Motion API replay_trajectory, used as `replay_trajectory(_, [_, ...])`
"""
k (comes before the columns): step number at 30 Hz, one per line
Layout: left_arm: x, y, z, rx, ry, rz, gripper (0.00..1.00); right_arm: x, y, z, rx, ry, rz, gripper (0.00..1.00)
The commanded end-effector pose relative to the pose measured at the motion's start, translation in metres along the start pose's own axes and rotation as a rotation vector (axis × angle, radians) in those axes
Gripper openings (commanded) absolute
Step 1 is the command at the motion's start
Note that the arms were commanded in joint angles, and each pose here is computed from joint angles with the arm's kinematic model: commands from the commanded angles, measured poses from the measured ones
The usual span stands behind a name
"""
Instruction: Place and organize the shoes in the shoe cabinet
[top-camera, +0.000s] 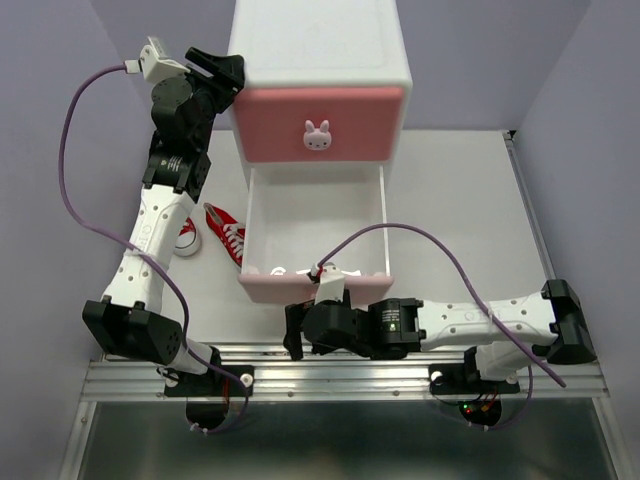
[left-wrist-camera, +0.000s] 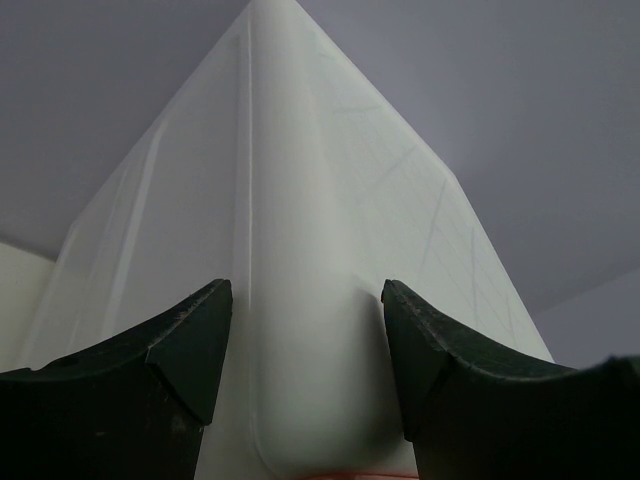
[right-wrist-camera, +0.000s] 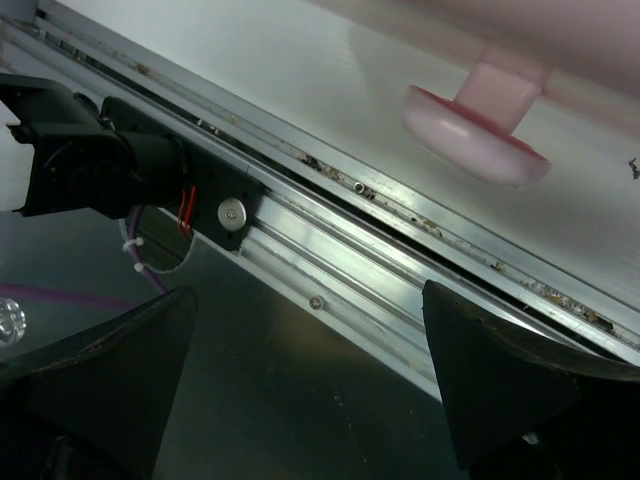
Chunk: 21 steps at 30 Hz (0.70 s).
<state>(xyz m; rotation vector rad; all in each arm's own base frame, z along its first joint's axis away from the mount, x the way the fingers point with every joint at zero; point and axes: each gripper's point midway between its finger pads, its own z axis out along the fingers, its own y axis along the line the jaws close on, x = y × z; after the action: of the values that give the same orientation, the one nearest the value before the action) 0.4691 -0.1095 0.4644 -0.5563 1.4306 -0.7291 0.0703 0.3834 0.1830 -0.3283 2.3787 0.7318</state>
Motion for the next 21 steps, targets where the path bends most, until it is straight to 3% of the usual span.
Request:
replay_trajectory(1, [0.144,0.115,-0.041,-0.314,0.524,0.166,0.61,-0.015,0.018,-0.018,-0.072,-0.013,0.032,1.00])
replay_trajectory(5, [0.140,0.112,-0.044,-0.311,0.524,0.170,0.61,-0.024,0.025,-0.030,-0.099,-0.014,-0.025,1.00])
replay_trajectory(9, [0.138,0.110,-0.045,-0.312,0.525,0.172,0.61,-0.038,0.057,-0.056,-0.252,-0.009,-0.074,1.00])
replay_trajectory(13, [0.136,0.108,-0.049,-0.324,0.534,0.166,0.61,-0.085,0.084,-0.094,-0.354,-0.130,-0.102,1.00])
replay_trajectory(15, [0.134,0.107,-0.052,-0.327,0.538,0.168,0.63,-0.110,0.083,-0.102,-0.322,-0.224,-0.120,1.00])
replay_trajectory(17, [0.131,0.105,-0.054,-0.335,0.544,0.168,0.63,-0.147,0.072,-0.100,-0.276,-0.290,-0.032,1.00])
replay_trajectory(21, [0.123,0.098,-0.056,-0.337,0.552,0.182,0.66,-0.189,0.050,-0.075,-0.224,-0.275,0.101,1.00])
